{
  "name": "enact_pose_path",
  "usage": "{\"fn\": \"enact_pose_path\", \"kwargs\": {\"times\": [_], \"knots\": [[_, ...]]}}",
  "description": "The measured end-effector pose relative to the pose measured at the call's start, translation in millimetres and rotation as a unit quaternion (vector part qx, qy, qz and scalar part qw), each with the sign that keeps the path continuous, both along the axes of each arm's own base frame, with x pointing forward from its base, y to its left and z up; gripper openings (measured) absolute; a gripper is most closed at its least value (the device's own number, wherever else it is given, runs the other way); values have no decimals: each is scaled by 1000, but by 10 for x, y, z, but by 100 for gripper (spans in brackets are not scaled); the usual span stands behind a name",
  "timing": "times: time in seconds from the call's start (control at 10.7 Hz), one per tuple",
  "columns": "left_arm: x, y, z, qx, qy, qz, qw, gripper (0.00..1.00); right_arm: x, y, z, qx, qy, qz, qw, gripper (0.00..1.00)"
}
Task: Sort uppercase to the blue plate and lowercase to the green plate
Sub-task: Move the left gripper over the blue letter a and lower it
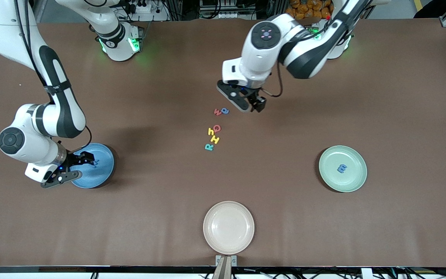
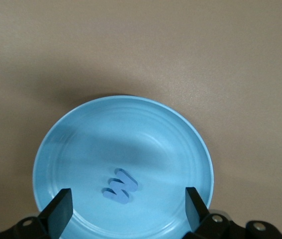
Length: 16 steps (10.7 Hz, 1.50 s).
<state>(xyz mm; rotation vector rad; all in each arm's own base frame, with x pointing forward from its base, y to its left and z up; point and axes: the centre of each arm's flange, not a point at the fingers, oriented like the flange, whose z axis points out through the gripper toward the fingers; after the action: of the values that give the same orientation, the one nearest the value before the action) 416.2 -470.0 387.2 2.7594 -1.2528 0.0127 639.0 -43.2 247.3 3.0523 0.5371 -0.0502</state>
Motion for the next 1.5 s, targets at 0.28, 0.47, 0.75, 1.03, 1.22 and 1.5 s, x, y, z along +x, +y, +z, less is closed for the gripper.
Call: {"fn": "enact_pose_path", "kwargs": {"times": [0.28,0.47,0.75,1.03,1.22,1.5], "knots": [[-257,-358,-501,11,-20,-74,997,100,14,-25,-142,2,3,-5,1000,100],[-325,-448,-774,17,-24,-102,994,100,15,-21,-189,12,4,-15,1000,100],[-450,-563,-1090,26,-34,-144,989,100,22,-22,-252,15,2,-18,1000,100],[-682,-699,-1298,42,-46,-199,978,100,24,-24,-278,15,1,-19,1000,100],[-804,-751,-1477,54,-52,-254,964,97,24,-25,-281,15,1,-19,1000,100],[-850,-747,-1671,54,-38,-322,945,94,24,-24,-281,15,2,-19,1000,100]]}}
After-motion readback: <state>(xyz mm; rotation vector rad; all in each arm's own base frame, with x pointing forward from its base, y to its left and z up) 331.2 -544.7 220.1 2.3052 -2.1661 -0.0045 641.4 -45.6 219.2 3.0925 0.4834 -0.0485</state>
